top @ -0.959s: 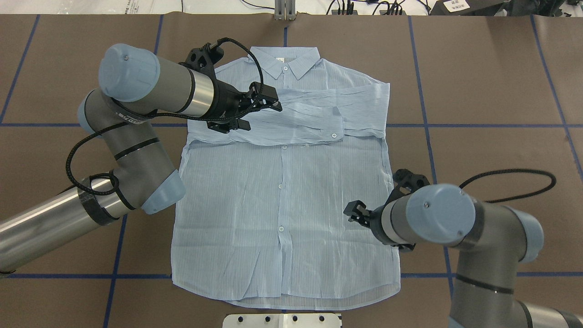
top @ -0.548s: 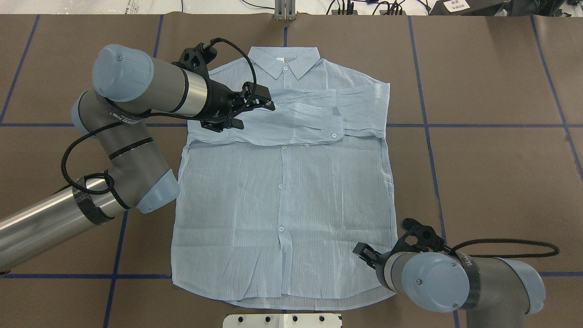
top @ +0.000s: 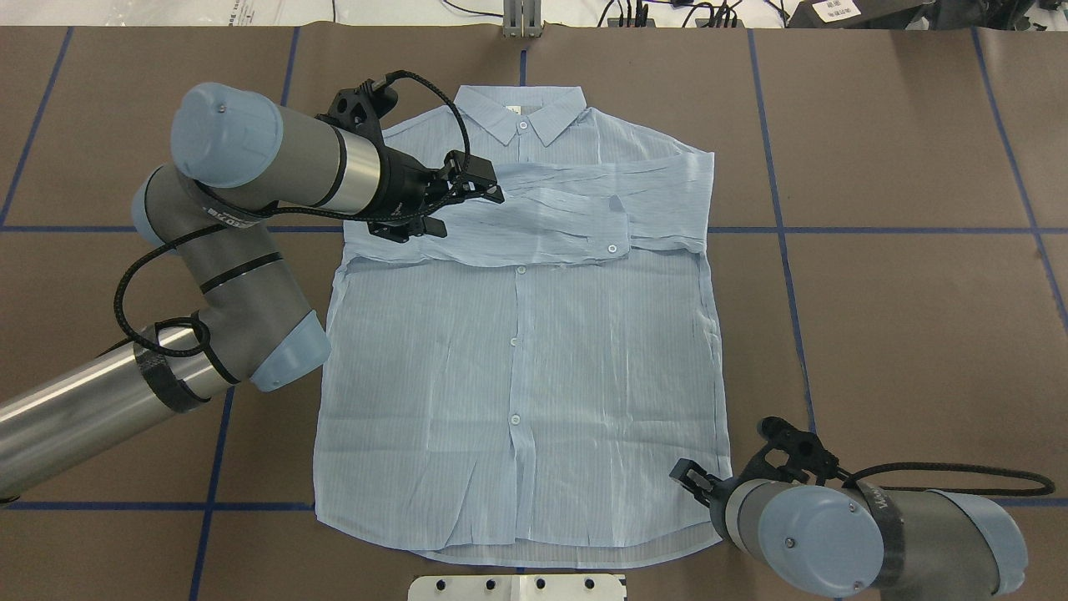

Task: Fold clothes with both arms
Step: 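Release the sleeve with the left gripper while the right gripper moves to the hem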

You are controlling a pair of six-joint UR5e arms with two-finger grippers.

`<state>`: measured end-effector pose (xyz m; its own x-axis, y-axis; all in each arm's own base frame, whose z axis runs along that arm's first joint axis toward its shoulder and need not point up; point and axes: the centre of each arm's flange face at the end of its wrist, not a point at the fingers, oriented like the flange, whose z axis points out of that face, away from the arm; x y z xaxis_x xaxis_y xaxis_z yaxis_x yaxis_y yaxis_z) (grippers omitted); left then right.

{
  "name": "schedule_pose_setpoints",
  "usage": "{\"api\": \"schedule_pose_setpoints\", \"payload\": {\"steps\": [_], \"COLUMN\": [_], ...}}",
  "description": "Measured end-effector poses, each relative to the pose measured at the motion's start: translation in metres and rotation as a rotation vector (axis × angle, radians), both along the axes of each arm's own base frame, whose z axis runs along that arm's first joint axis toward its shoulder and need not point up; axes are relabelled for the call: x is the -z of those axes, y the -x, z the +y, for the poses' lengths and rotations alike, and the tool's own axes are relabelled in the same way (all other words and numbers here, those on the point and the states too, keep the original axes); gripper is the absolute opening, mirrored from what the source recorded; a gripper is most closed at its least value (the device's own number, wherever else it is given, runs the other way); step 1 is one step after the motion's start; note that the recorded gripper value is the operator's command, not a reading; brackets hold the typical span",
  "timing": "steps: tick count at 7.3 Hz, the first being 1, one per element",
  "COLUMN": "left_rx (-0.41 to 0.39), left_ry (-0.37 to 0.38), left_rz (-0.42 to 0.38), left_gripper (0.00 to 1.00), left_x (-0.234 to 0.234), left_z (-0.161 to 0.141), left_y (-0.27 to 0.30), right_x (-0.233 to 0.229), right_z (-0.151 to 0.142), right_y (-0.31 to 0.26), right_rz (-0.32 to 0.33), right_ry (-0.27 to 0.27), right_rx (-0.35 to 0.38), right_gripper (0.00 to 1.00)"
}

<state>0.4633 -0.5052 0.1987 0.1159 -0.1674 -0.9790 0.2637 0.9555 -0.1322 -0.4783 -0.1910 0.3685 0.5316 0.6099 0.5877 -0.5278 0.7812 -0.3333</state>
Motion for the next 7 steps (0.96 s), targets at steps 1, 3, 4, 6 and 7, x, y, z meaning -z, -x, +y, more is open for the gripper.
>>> {"api": "schedule_pose_setpoints", "payload": {"steps": [1,3,4,6,7], "left_rx": [0.000,0.000,-0.001,0.000,0.000], "left_ry": [0.001,0.003,0.003,0.003,0.003], "left_rz": [-0.001,-0.003,-0.004,-0.005,-0.003], "left_gripper": [0.99,0.99,0.99,0.99,0.99], "left_x": [-0.0005,-0.0020,-0.0024,-0.0028,-0.0023], "left_z": [-0.0001,-0.0002,-0.0004,-0.0006,-0.0003], "left_y": [-0.0004,-0.0009,-0.0011,-0.0012,-0.0010], "right_x": [-0.0025,-0.0061,-0.0060,-0.0060,-0.0062], "right_z": [0.0017,0.0046,0.0052,0.0068,0.0089], "right_y": [-0.0036,-0.0054,-0.0055,-0.0054,-0.0048], "right_rz": [0.005,0.012,0.011,0.011,0.011], "right_ry": [0.001,0.002,0.003,0.007,0.008], "right_rx": [0.003,0.008,0.009,0.014,0.019], "right_gripper": [0.76,0.19,0.05,0.00,0.00]}}
